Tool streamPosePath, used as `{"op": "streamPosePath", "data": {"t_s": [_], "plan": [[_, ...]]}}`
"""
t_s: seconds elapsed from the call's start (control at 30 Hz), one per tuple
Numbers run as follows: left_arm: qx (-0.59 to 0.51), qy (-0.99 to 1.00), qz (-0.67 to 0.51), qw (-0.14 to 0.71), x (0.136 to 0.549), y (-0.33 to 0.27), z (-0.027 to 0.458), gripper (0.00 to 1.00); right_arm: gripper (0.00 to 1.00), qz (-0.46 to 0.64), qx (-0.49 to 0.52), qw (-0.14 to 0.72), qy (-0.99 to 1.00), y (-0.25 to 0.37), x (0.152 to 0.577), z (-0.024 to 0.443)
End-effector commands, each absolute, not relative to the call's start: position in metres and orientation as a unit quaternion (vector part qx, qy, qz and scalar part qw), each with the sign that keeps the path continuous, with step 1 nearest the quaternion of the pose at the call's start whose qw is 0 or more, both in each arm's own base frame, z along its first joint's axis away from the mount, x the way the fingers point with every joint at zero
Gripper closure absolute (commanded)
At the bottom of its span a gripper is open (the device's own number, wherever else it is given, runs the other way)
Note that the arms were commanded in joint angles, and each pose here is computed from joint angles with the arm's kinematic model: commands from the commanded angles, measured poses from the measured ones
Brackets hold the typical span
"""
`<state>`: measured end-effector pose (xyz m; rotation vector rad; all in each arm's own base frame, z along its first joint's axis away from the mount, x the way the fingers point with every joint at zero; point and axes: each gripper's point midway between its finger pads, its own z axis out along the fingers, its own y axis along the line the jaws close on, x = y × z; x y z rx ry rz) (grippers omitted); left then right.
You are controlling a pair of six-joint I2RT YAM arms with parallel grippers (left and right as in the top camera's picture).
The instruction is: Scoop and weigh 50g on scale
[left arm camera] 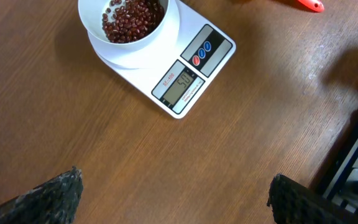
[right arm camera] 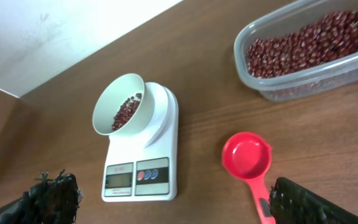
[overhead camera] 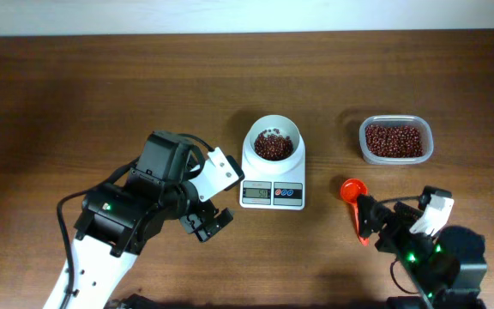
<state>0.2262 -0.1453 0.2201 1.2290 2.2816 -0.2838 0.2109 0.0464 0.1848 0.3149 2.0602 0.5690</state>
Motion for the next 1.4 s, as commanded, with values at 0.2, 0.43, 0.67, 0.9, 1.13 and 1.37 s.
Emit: {"op": "streamPosePath", "data": {"t_s": [0.2, 0.43, 0.67, 0.9, 1.13, 1.37], "plan": [[0.457, 0.839, -0.100, 0.276, 0.229, -0.144, 0.228, 0.01, 0.01, 0.210, 0.082, 0.581, 0.782, 0.040, 0.215, 0.195], [0.457, 0.839, -0.100, 0.276, 0.229, -0.144, 0.228, 0.01, 0.01, 0.202, 0.068, 0.615, 0.759, 0.039, 0.211, 0.209], [0.457, 0.839, -0.100, 0.276, 0.229, -0.144, 0.228, 0.01, 0.01, 0.203, 0.063, 0.638, 0.740, 0.038, 0.217, 0.210], [0.457, 0.839, -0.100, 0.276, 0.229, -0.144, 0.228, 0.01, 0.01, 0.181, 0.043, 0.656, 0.731, 0.037, 0.219, 0.217], [0.457, 0.839, -0.100, 0.276, 0.229, -0.144, 0.228, 0.01, 0.01, 0.163, 0.003, 0.700, 0.695, 0.040, 0.225, 0.232], [0.457, 0.839, -0.100, 0.276, 0.229, -0.144, 0.228, 0.01, 0.01, 0.166, -0.002, 0.705, 0.690, 0.040, 0.229, 0.225]]}}
